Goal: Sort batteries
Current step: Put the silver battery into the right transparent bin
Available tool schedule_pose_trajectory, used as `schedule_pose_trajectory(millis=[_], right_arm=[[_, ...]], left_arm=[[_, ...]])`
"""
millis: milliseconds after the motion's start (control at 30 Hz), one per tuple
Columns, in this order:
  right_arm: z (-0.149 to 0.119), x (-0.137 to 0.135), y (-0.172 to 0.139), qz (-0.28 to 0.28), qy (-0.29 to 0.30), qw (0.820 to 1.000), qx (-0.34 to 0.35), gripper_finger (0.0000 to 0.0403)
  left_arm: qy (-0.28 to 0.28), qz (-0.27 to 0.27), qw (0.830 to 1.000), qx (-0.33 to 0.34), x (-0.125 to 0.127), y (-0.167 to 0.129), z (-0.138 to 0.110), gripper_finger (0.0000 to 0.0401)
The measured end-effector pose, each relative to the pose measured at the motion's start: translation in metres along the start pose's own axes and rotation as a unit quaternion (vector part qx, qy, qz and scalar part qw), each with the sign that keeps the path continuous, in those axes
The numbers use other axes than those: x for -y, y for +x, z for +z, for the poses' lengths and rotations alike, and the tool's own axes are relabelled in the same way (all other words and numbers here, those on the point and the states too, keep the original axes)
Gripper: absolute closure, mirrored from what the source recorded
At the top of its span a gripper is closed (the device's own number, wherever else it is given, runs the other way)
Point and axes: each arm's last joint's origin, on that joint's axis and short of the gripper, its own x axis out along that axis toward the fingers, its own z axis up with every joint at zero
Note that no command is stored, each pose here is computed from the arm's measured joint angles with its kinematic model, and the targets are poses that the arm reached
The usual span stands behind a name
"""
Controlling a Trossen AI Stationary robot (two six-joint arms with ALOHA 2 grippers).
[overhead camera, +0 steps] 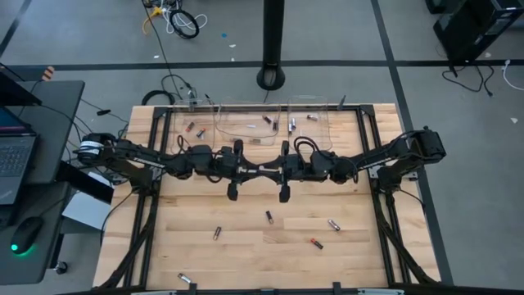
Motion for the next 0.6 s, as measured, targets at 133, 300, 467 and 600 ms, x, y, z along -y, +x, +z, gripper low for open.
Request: schedule_pose_trajectory(millis=[133, 300, 467, 600], right_arm=[[0.000, 0.002, 0.000, -0.011, -0.006, 1.000, 0.002, 0.0339], [0.007, 0.013, -0.003, -0.044, -0.019, 0.999, -0.002, 0.0339], [0.025, 0.037, -0.019, -0.110, -0.038, 0.993, -0.036, 0.0339], [0.033, 0.071, -0.042, -0.214, -0.041, 0.970, -0.110, 0.0339]], left_arm=[[-0.001, 0.032, 0.999, -0.025, -0.002, 0.000, -0.005, 0.0270], [0.036, 0.062, 0.997, -0.035, -0.004, 0.000, -0.006, 0.0242], [0.039, 0.064, 0.996, -0.047, -0.004, -0.001, -0.009, 0.0227], [0.039, 0.065, 0.994, -0.078, -0.004, -0.002, -0.014, 0.0224]])
